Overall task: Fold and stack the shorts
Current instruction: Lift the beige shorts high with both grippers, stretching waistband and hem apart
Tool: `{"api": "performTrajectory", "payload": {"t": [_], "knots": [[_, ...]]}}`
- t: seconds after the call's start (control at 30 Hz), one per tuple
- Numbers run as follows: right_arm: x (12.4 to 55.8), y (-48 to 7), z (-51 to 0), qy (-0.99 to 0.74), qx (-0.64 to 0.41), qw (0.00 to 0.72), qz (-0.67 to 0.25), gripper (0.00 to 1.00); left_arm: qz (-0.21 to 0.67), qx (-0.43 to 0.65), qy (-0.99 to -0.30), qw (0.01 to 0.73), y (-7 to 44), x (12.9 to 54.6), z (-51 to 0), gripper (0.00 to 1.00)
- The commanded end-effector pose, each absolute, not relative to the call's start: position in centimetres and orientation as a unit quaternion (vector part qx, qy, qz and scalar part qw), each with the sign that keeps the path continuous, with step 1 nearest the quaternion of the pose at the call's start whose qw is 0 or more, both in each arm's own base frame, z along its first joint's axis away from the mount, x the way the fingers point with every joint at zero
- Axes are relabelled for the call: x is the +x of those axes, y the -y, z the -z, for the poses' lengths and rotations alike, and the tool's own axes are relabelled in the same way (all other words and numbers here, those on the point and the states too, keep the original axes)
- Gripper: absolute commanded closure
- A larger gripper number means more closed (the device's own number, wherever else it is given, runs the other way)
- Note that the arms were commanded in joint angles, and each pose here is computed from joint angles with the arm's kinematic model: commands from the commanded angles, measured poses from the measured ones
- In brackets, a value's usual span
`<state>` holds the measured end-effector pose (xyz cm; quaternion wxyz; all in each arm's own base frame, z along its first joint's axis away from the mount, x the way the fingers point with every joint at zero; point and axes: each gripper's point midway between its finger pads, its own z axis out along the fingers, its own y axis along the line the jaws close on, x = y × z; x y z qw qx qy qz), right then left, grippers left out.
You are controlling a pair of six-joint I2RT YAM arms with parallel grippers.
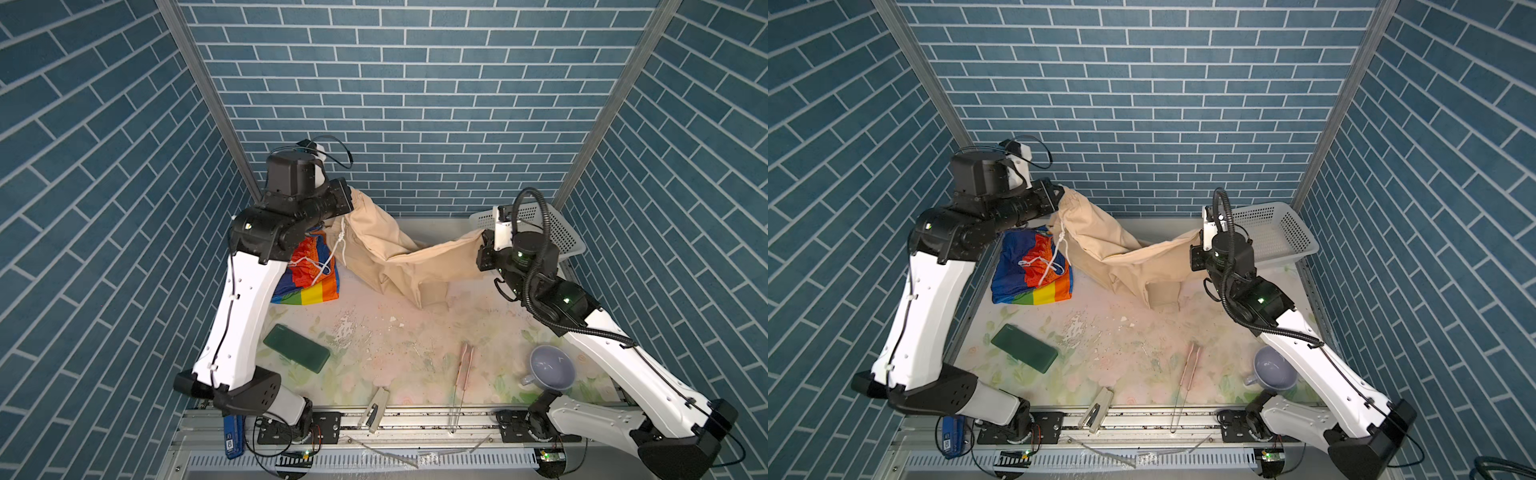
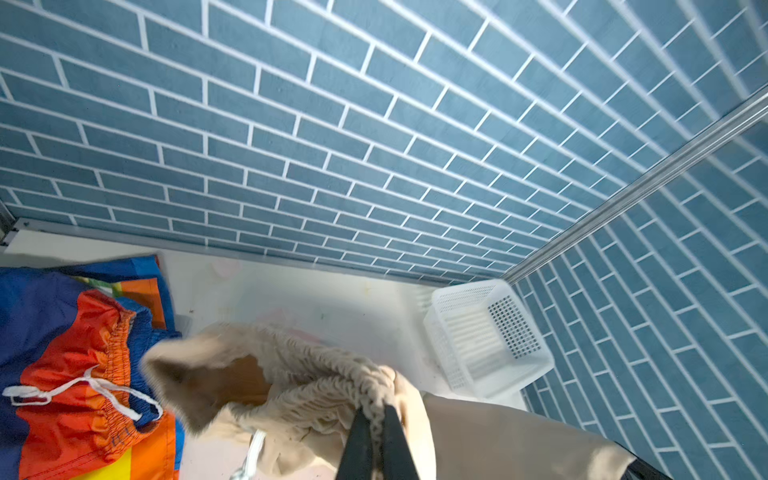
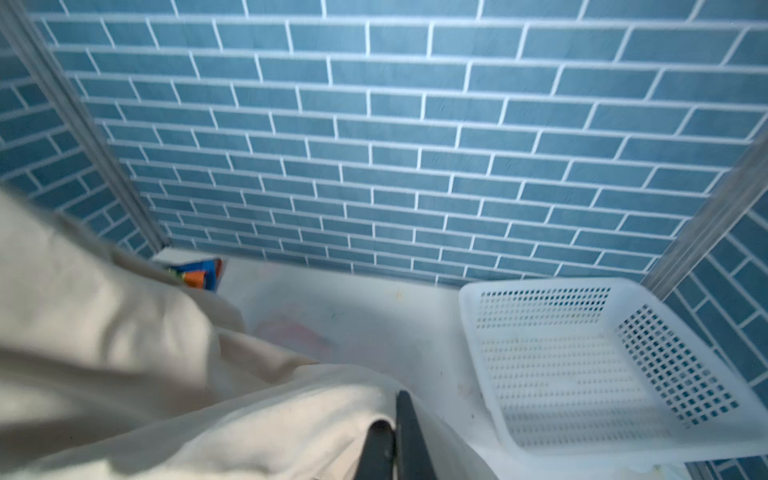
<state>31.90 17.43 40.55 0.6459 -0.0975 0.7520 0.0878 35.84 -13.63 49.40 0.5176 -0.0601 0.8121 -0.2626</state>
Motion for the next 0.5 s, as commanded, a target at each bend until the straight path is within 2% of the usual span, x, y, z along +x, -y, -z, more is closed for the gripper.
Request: {"api": "performTrajectory", "payload": {"t": [0.0, 0.27, 0.47], "knots": [[30.6, -14.2, -48.0, -0.689, -0.048, 0.720, -0.072, 1.00, 0.282, -0.073, -0.780, 0.554, 12.7, 34.2, -52.9, 1.00], [24.2, -8.1, -59.4, -0.544, 0.036, 0.831, -0.114, 1.00, 0.331, -0.081, -0.713, 0.612, 10.9, 28.7, -58.6, 1.00], [21.2, -4.7, -64.4, -0.493, 0.078, 0.860, -0.106, 1.00, 0.373, -0.071, -0.691, 0.615, 11.1, 26.3, -59.8, 1.00]]}}
